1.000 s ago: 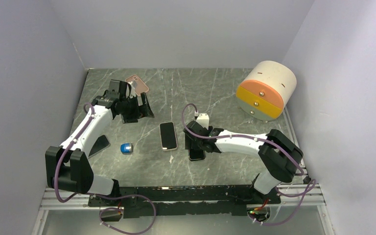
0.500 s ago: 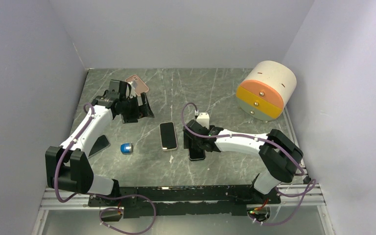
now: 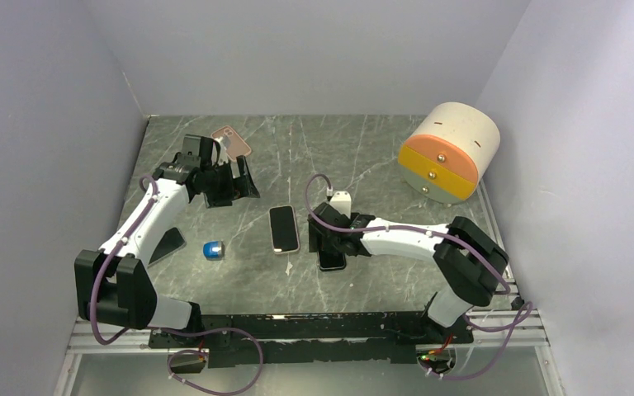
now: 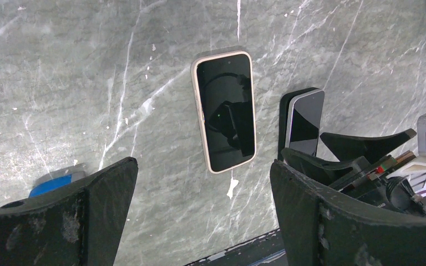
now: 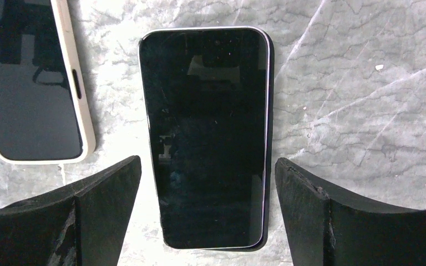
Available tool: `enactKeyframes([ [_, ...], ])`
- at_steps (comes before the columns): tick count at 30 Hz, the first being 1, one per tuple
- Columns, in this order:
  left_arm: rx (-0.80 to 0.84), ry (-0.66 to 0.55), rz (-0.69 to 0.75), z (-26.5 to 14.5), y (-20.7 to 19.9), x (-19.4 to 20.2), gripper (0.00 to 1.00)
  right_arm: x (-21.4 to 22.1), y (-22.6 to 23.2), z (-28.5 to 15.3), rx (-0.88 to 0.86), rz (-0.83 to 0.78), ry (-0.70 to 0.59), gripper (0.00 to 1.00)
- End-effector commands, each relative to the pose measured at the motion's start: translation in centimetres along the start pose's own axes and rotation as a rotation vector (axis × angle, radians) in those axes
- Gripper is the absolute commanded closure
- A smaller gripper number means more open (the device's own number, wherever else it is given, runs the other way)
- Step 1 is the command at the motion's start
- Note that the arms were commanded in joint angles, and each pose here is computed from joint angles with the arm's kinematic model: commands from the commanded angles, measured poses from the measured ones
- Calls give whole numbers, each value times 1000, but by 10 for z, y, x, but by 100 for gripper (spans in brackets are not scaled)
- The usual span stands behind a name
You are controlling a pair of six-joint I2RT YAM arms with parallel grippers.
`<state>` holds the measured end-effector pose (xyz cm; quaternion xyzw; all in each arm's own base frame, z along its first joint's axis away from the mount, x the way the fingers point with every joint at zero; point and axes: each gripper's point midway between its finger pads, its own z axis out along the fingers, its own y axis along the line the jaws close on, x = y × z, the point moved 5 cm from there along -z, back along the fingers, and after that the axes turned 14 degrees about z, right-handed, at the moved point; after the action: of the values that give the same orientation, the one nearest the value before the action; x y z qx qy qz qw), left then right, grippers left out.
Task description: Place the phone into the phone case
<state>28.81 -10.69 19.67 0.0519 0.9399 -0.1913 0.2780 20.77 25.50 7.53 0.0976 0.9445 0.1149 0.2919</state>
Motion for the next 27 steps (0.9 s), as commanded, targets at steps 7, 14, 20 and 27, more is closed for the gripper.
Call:
enactKeyframes([
  [7, 16, -53, 12, -8, -3, -6, 6, 5, -5, 5, 7, -11, 7, 13],
  [14, 17, -51, 11, -7, -3, -6, 6, 10, -11, 8, 14, -16, 15, 22],
  [20, 17, -49, 9, -6, -3, -6, 6, 14, -17, 9, 29, -24, 22, 28],
  [27, 17, -47, 10, -5, -3, -6, 6, 13, -16, 8, 24, -20, 22, 24],
])
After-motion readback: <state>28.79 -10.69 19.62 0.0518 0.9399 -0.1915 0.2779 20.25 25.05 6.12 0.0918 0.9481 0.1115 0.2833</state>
